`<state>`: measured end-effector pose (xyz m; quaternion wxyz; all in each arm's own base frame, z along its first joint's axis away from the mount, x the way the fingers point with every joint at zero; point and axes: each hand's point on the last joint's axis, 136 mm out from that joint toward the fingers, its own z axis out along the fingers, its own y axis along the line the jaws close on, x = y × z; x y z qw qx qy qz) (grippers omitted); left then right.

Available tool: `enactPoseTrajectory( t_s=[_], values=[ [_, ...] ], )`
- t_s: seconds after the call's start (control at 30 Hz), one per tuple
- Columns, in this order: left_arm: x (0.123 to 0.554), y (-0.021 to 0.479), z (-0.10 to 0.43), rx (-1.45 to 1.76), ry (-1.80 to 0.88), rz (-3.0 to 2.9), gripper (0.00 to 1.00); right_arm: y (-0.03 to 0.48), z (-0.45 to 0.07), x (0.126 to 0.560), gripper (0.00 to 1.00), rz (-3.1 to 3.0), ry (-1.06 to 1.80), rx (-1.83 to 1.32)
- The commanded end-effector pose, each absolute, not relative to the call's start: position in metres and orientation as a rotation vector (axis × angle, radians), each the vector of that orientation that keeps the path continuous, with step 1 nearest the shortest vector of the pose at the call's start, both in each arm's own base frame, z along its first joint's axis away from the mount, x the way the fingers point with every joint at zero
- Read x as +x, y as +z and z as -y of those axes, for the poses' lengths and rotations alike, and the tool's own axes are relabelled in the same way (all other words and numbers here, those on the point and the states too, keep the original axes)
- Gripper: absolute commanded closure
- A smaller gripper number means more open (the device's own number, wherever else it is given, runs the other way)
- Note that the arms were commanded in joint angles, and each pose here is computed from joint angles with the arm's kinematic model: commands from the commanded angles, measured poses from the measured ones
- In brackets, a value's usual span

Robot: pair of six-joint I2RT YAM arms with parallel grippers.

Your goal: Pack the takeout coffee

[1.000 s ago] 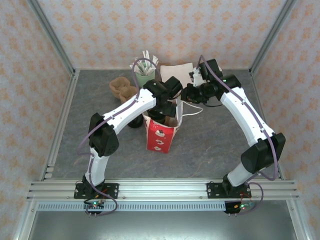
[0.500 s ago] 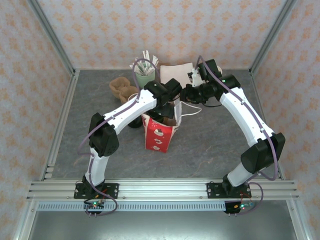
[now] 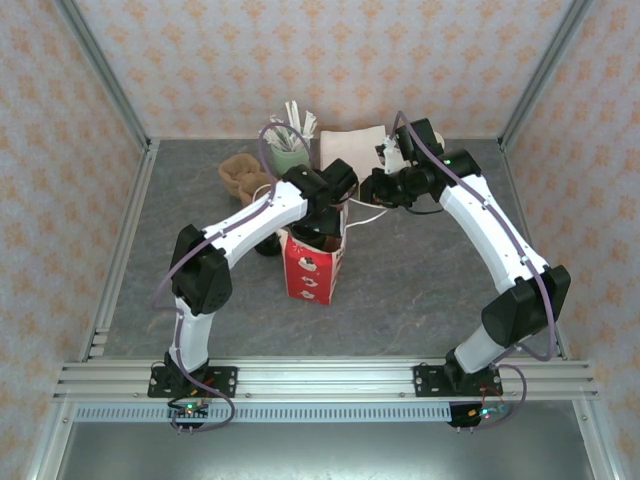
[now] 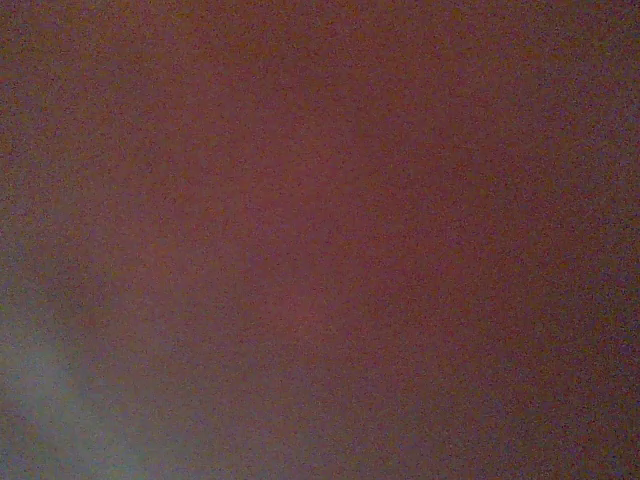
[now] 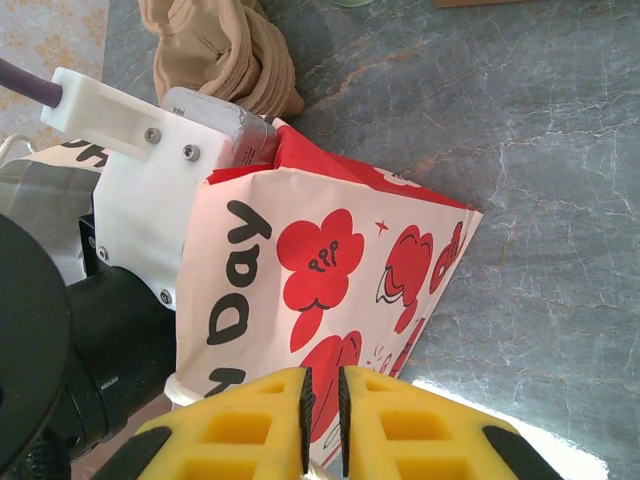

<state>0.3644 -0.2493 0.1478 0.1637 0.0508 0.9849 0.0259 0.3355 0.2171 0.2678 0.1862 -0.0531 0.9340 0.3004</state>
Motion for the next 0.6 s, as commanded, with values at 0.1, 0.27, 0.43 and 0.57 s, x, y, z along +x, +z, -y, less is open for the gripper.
enactPoseTrajectory(
  t_s=[0.1, 0.27, 0.43, 0.57],
  values=[
    [0.363, 0.155, 0.257, 0.141, -0.014, -2.804, 0.09, 0.282, -0.217, 0.334, 0.81, -2.58, 0.826, -0.191],
    [0.365, 0.153, 0.256, 0.135, 0.005, -2.804, 0.18, 0.282, -0.217, 0.335, 0.81, -2.579, 0.827, -0.194],
    [0.369, 0.15, 0.256, 0.128, 0.018, -2.805, 0.19, 0.281, -0.217, 0.334, 0.81, -2.582, 0.825, -0.199],
    [0.372, 0.148, 0.252, 0.125, 0.055, -2.8, 0.13, 0.282, -0.217, 0.335, 0.81, -2.578, 0.826, -0.202]
  ],
)
